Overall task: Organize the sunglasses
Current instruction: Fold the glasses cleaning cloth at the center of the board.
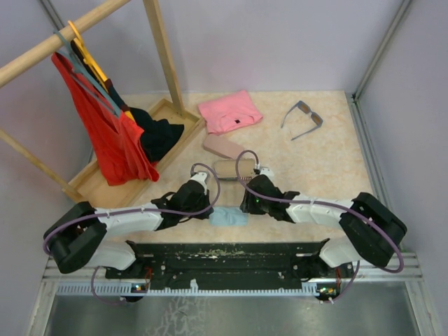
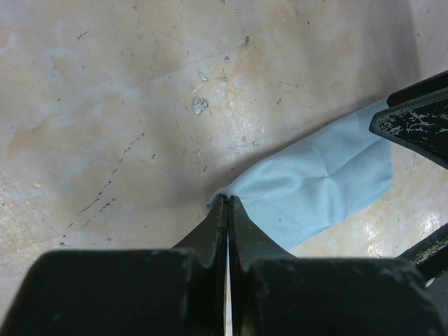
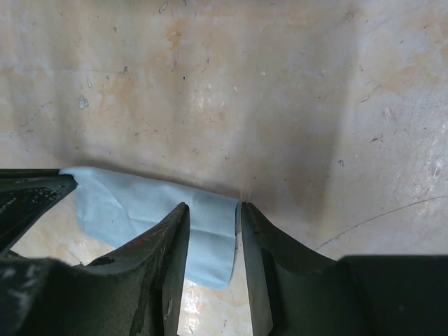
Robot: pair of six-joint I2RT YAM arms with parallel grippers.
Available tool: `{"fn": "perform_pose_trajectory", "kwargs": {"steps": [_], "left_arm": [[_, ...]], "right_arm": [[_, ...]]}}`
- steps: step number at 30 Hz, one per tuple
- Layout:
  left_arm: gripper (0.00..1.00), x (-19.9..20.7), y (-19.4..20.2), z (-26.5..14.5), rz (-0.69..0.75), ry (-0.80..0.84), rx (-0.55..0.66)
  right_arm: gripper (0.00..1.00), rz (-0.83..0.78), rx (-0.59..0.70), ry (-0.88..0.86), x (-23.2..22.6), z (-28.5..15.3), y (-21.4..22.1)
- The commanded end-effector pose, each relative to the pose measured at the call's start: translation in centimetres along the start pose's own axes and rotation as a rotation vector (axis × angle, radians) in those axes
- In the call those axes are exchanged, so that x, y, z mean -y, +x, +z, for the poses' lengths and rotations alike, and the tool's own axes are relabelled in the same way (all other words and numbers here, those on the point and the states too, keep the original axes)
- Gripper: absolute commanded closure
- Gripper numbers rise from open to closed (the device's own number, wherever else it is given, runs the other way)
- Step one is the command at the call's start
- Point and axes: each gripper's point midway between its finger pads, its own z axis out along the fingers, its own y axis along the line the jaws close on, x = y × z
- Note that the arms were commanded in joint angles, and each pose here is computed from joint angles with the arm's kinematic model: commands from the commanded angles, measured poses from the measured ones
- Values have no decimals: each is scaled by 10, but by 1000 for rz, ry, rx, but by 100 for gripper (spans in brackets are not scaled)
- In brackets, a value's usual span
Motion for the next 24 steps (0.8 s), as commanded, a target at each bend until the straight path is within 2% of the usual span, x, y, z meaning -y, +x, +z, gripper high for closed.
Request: {"fn": "perform_pose_trajectory", "kwargs": {"steps": [1, 14, 24], "left_arm": [[100, 4, -6, 0, 7, 18, 14], [100, 4, -5, 0, 8, 20, 11], [100, 4, -5, 0, 9, 22, 8]], "right_arm": [[63, 67, -47, 37, 24, -2, 15], [62, 240, -115, -44, 36, 6, 35], [62, 275, -153, -101, 28, 5, 43]]}}
